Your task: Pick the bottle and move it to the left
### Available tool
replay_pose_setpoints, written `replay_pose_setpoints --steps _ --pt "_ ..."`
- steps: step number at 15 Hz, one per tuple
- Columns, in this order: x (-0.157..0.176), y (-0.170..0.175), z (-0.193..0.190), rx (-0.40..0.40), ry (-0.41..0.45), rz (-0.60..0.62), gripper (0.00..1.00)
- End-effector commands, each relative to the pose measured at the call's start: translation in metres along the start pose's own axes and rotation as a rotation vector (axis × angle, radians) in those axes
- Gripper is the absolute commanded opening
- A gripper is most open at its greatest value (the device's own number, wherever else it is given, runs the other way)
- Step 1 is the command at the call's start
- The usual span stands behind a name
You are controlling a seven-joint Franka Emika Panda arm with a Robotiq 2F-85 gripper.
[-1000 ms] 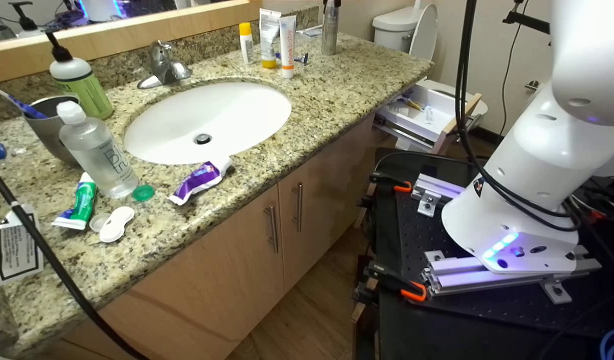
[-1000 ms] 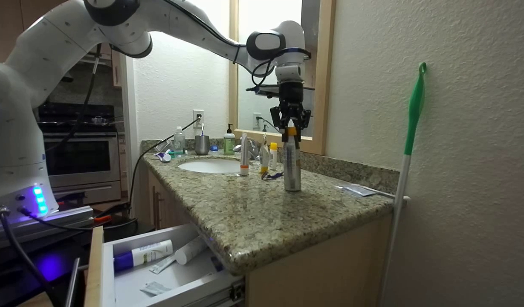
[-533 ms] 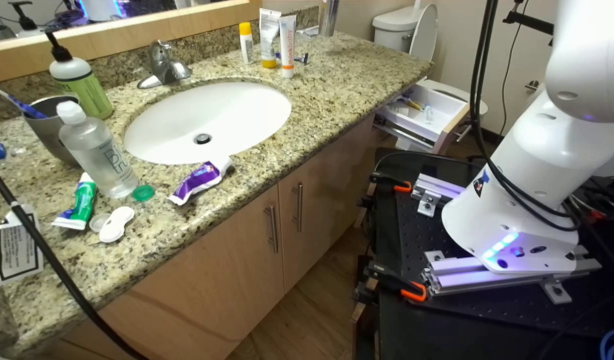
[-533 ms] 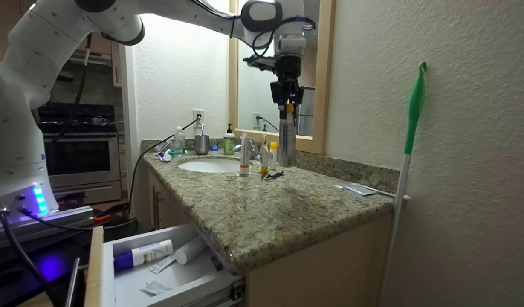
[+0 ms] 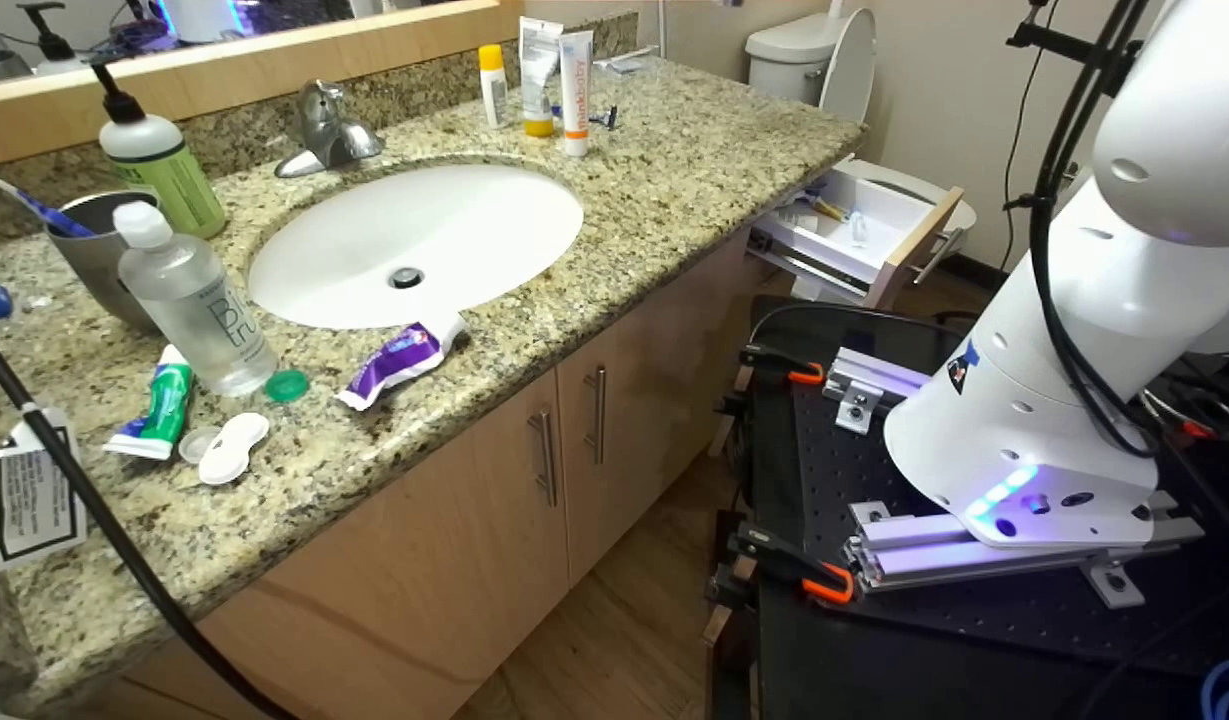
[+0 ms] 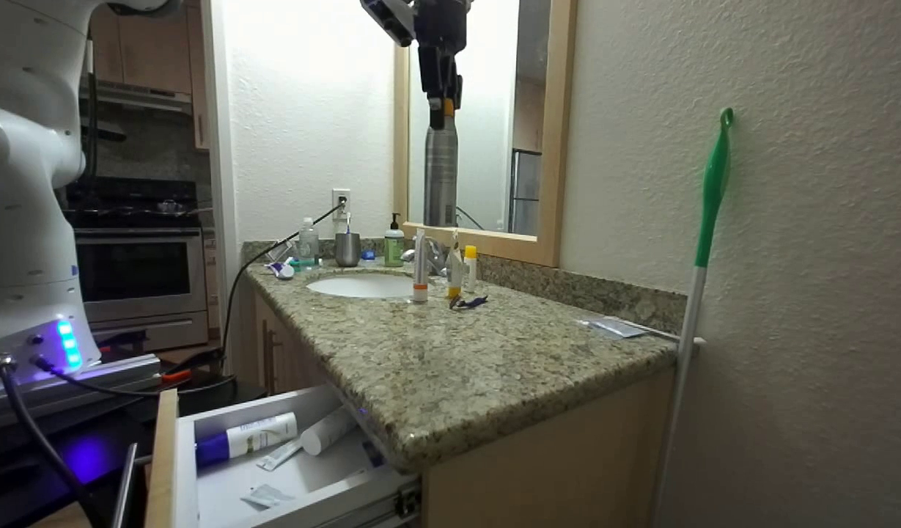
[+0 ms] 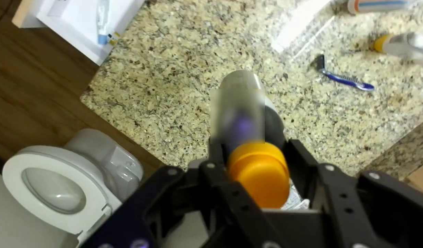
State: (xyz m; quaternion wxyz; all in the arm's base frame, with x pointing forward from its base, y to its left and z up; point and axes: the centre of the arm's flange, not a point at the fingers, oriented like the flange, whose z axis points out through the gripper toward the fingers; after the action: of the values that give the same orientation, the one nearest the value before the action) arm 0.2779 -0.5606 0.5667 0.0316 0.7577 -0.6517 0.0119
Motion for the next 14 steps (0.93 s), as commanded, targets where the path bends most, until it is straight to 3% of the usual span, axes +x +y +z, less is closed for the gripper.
replay_pose_setpoints --steps 1,5,7,9,10,14 --pt "-0.081 0.036 -0.011 -0.006 -0.006 -0.2 0.25" --pt "-0.144 0.032 -0.011 -0.022 0.014 -0.416 0.25" --pt "-0.145 0.018 -0.004 0.003 0.001 -0.519 0.25" --pt "-0.104 0.0 0.019 0.093 -0.112 -0.554 0.25" --pt "-0.131 0.005 -0.006 0.045 -0.051 -0.508 0.5" --pt "-0.116 0.001 0.026 0.077 -0.114 -0.529 0.5"
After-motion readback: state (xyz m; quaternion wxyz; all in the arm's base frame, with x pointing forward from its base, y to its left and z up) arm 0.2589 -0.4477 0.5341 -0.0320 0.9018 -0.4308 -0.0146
